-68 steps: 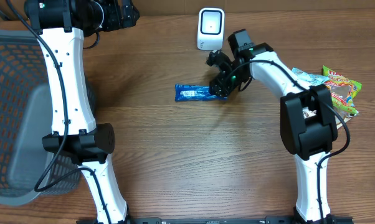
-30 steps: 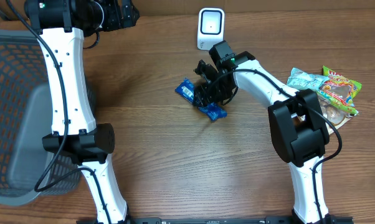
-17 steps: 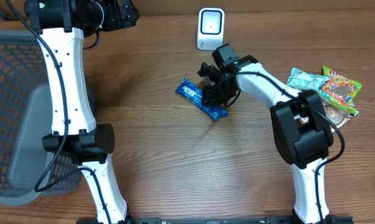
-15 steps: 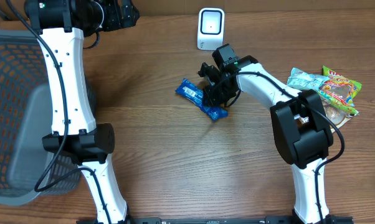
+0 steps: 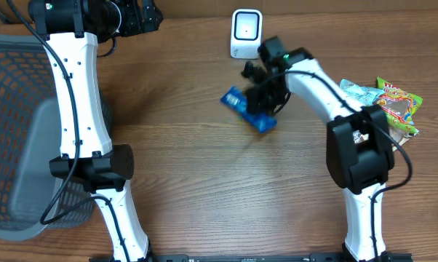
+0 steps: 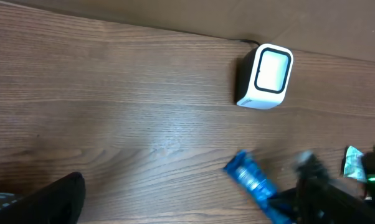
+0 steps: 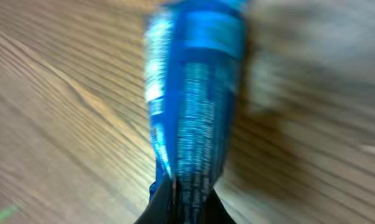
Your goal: Scan the item barcode
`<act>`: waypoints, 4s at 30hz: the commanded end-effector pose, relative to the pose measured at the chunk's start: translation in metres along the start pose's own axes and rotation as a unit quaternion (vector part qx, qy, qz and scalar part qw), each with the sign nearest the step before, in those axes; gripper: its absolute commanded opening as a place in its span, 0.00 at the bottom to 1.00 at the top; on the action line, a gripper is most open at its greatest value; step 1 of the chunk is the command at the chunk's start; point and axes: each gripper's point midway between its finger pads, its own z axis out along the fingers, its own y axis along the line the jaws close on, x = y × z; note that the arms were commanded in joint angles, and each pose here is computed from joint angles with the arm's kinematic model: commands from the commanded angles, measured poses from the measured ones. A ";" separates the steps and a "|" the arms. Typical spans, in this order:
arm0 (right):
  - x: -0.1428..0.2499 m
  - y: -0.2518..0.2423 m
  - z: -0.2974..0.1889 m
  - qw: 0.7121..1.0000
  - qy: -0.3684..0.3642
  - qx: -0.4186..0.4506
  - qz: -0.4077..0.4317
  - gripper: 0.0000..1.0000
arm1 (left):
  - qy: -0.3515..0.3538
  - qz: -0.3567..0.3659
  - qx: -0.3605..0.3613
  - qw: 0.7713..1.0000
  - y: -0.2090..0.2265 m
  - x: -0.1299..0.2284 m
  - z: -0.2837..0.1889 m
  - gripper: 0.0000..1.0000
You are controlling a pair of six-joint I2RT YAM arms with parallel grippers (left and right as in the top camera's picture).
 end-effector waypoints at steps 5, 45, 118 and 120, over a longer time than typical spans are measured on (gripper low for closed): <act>-0.048 0.009 -0.138 0.978 -0.168 0.117 -0.047 0.04 | -0.015 0.002 0.006 1.000 -0.006 -0.005 -0.011 1.00; -0.079 0.066 -0.159 0.856 -0.240 0.071 -0.451 0.04 | -0.015 0.002 0.006 1.000 -0.006 -0.005 -0.011 1.00; -0.229 -0.084 -0.116 0.661 -0.352 0.598 -0.285 0.04 | -0.015 0.002 0.006 1.000 -0.006 -0.005 -0.011 1.00; -0.229 -0.082 -0.114 0.662 -0.354 0.594 -0.289 0.04 | -0.015 0.002 0.006 1.000 -0.006 -0.005 -0.011 1.00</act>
